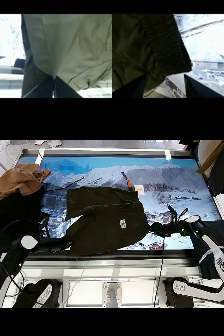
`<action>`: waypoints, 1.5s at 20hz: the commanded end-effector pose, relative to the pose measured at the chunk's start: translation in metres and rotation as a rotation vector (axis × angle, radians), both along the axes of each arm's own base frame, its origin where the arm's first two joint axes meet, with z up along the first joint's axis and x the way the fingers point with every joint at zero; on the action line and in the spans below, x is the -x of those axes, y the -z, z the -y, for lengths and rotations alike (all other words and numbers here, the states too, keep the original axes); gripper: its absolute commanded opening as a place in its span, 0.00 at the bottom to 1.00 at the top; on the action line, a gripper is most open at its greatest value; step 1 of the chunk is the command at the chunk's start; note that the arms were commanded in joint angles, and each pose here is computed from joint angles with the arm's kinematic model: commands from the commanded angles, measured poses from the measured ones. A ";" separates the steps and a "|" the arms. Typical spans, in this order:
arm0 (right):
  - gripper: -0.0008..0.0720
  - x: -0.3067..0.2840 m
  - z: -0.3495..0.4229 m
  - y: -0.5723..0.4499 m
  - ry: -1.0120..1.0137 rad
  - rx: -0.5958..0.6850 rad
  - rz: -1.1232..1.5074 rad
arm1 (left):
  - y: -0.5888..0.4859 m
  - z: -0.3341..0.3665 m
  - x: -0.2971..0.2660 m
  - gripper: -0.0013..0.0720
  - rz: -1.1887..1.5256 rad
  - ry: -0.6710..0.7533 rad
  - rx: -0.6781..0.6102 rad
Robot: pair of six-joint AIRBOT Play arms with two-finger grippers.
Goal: Fold the clothes and pants, and hang the long-sleeved shirts on hangers.
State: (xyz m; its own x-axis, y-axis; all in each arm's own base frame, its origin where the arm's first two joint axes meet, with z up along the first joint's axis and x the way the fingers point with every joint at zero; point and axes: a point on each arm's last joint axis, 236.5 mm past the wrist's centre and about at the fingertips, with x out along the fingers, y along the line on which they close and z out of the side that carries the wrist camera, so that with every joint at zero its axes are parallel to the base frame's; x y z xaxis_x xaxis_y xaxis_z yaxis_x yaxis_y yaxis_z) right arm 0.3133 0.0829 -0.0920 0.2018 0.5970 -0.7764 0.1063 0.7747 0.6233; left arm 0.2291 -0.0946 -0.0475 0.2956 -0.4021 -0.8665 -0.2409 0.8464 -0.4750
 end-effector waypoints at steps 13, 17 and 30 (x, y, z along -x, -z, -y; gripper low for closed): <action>0.68 -0.017 -0.010 0.013 0.059 -0.012 0.017 | 0.003 -0.019 -0.002 0.02 0.012 0.007 -0.059; 0.67 -0.015 -0.013 0.017 0.058 -0.034 -0.006 | 0.003 -0.019 -0.002 0.02 0.012 0.006 -0.058; 0.03 0.049 -0.042 -0.104 -0.230 -0.172 0.076 | -0.067 -0.084 0.007 0.02 -0.045 0.150 -0.354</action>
